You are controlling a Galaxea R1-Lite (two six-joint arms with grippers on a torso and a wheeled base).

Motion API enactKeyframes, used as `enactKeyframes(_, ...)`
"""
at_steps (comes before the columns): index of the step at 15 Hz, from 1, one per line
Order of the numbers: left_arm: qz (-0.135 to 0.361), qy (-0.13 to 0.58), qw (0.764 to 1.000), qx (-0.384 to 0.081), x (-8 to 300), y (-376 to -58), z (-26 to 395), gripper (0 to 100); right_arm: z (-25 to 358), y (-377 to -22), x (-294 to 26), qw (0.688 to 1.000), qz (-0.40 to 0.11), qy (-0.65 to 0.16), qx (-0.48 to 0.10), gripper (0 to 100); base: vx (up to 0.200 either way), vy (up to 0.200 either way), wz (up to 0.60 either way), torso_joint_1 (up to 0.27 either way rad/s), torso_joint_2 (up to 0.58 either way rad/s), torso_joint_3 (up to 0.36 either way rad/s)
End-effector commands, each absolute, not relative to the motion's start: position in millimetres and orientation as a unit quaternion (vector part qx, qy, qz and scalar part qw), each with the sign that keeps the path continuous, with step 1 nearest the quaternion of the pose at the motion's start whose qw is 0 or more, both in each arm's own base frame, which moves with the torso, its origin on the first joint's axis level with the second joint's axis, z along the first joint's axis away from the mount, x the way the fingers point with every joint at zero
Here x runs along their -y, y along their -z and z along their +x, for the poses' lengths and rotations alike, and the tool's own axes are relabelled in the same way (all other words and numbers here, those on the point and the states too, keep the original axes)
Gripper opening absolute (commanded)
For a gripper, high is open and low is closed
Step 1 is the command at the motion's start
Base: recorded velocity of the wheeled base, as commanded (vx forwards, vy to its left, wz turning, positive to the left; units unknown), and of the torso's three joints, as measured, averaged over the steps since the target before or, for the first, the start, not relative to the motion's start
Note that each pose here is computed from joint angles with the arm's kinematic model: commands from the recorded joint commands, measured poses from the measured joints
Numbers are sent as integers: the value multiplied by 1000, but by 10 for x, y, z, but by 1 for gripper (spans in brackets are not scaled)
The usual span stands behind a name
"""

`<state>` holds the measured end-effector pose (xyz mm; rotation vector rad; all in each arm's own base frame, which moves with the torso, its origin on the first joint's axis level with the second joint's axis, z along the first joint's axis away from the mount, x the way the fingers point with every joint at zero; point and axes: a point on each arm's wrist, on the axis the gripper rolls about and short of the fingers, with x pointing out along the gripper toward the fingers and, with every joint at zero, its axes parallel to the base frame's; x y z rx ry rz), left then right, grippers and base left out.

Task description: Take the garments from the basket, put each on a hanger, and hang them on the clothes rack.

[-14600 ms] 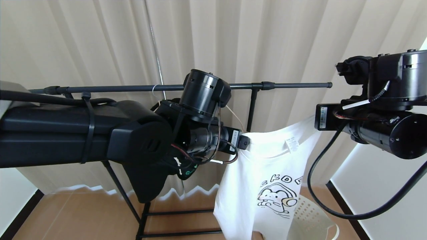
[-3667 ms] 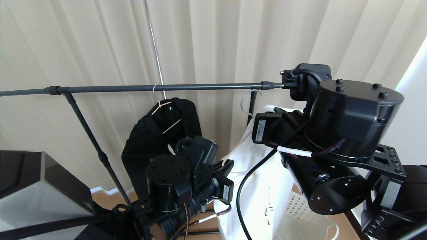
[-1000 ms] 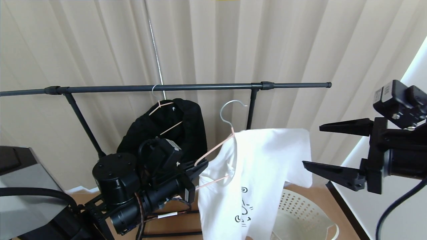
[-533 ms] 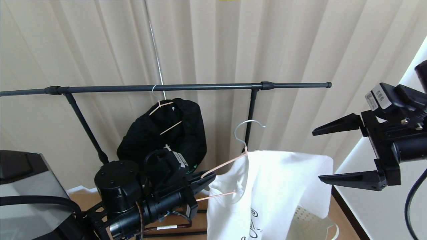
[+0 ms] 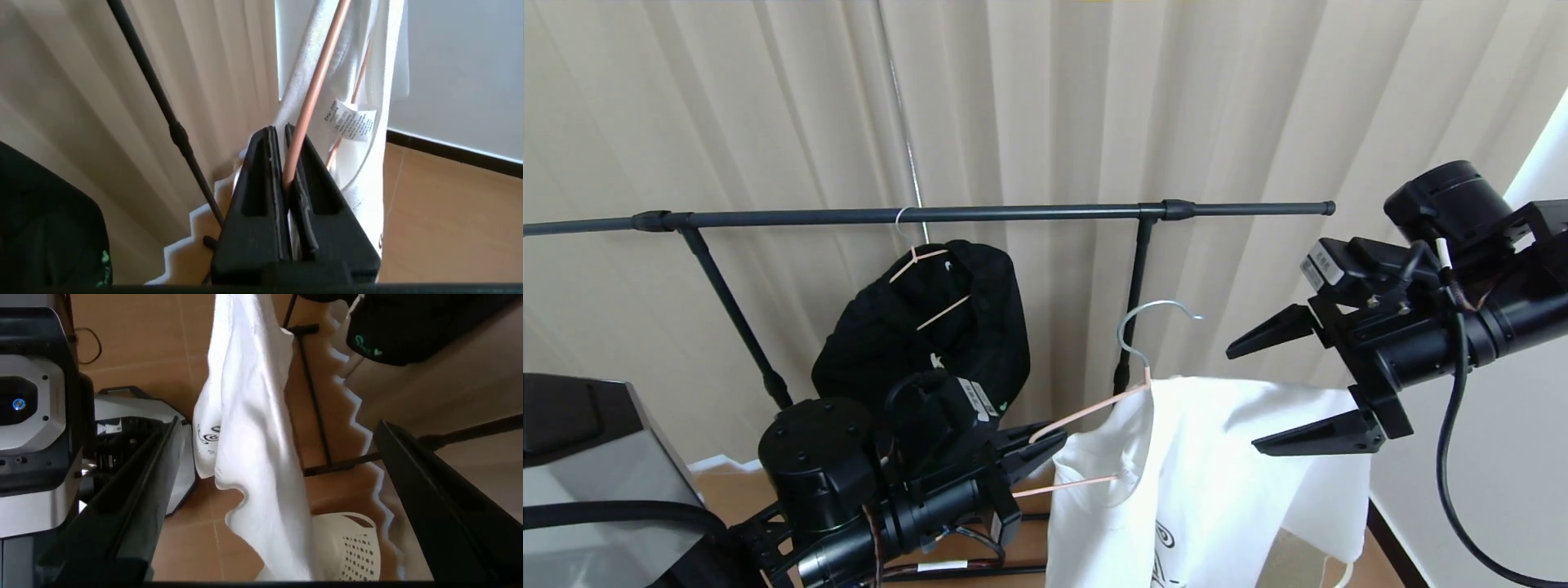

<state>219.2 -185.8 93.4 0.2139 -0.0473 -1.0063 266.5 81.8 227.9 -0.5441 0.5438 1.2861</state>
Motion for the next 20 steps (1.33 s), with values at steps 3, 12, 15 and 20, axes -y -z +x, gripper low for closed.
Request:
enactKeyframes(3,102,490,865,25,1897,-935,2143,0,2797,-2130,-864,725,-241,-588,-264,100,0,0,0,0,0,0)
enactKeyframes(12,101,491,865,32,1891,-947,2128,0,2940,-2138,-878,738,-260,-569,-254,100,0,0,0,0,0,0)
enactKeyframes(15,101,491,865,32,1888,-942,2125,0,2946,-2156,-880,739,-261,-568,-251,100,0,0,0,0,0,0)
enactKeyframes(20,100,492,864,30,1885,-936,2121,0,2915,-2172,-872,739,-261,-568,-251,0,0,0,0,0,0,0)
